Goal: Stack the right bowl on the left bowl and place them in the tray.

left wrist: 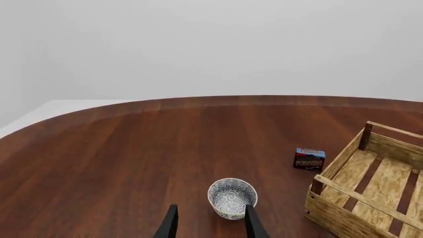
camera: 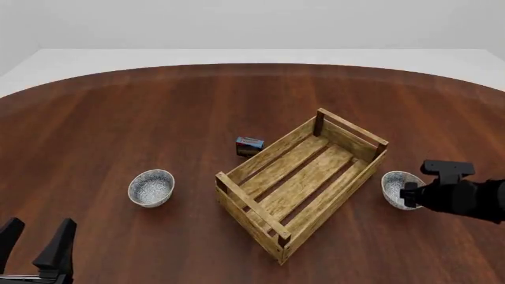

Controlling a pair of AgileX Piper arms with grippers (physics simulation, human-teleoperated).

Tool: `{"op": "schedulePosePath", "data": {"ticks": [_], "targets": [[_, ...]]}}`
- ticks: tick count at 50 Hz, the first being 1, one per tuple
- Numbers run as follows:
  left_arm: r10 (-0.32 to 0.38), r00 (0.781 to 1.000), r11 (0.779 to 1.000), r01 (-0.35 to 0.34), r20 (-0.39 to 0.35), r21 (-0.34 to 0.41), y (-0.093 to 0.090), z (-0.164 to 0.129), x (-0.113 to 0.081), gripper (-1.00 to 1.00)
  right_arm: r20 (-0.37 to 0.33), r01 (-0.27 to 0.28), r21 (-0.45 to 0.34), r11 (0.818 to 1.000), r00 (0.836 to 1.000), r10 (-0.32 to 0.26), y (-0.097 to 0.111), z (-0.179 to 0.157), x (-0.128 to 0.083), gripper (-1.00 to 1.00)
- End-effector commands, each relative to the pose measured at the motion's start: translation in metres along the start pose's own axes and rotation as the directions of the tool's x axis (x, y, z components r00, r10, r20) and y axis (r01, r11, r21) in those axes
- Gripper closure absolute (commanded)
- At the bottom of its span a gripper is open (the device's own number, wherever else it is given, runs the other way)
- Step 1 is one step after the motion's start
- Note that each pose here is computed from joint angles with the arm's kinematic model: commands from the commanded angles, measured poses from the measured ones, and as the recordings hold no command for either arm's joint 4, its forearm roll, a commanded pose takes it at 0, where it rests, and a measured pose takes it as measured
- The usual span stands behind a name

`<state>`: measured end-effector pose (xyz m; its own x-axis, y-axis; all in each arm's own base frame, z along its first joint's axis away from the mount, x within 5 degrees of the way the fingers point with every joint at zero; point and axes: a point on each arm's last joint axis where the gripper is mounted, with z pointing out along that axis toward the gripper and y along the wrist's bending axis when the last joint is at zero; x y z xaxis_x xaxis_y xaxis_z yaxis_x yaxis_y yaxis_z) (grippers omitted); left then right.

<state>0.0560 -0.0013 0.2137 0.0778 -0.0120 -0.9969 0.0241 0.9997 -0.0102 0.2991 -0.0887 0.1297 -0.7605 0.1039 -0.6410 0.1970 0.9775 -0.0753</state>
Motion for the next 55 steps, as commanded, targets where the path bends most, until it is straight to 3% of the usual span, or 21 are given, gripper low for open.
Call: {"op": "schedulePosePath", "data": {"ticks": [1, 12, 13, 28, 55], "targets": [[-0.002, 1.000, 1.000, 0.002, 0.001, -0.001, 0.000, 0.000, 0.000, -1.00, -0.019, -0.006, 0.000, 1.000, 1.000, 0.006, 0.000, 0.010, 0.009, -1.00], [-0.003, 1.000, 1.000, 0.003, -0.002, 0.001, 0.000, 0.000, 0.001, -1.00, -0.033, -0.012, -0.006, 1.000, 0.999, 0.012, 0.004, 0.016, 0.018, -1.00], [-0.004, 1.000, 1.000, 0.004, -0.002, 0.001, 0.000, 0.000, 0.001, -1.00, -0.033, -0.013, -0.006, 1.000, 0.999, 0.013, 0.004, 0.016, 0.018, 1.00], [-0.006, 1.000, 1.000, 0.006, 0.000, 0.002, 0.000, 0.000, 0.000, -1.00, -0.005, -0.002, -0.013, 1.000, 1.000, 0.002, 0.007, -0.002, 0.010, 1.00], [-0.009, 1.000, 1.000, 0.009, 0.008, 0.003, 0.000, 0.000, -0.002, -1.00, 0.138, 0.000, -0.014, 1.000, 0.990, 0.002, 0.008, -0.086, -0.028, 1.00]]}}
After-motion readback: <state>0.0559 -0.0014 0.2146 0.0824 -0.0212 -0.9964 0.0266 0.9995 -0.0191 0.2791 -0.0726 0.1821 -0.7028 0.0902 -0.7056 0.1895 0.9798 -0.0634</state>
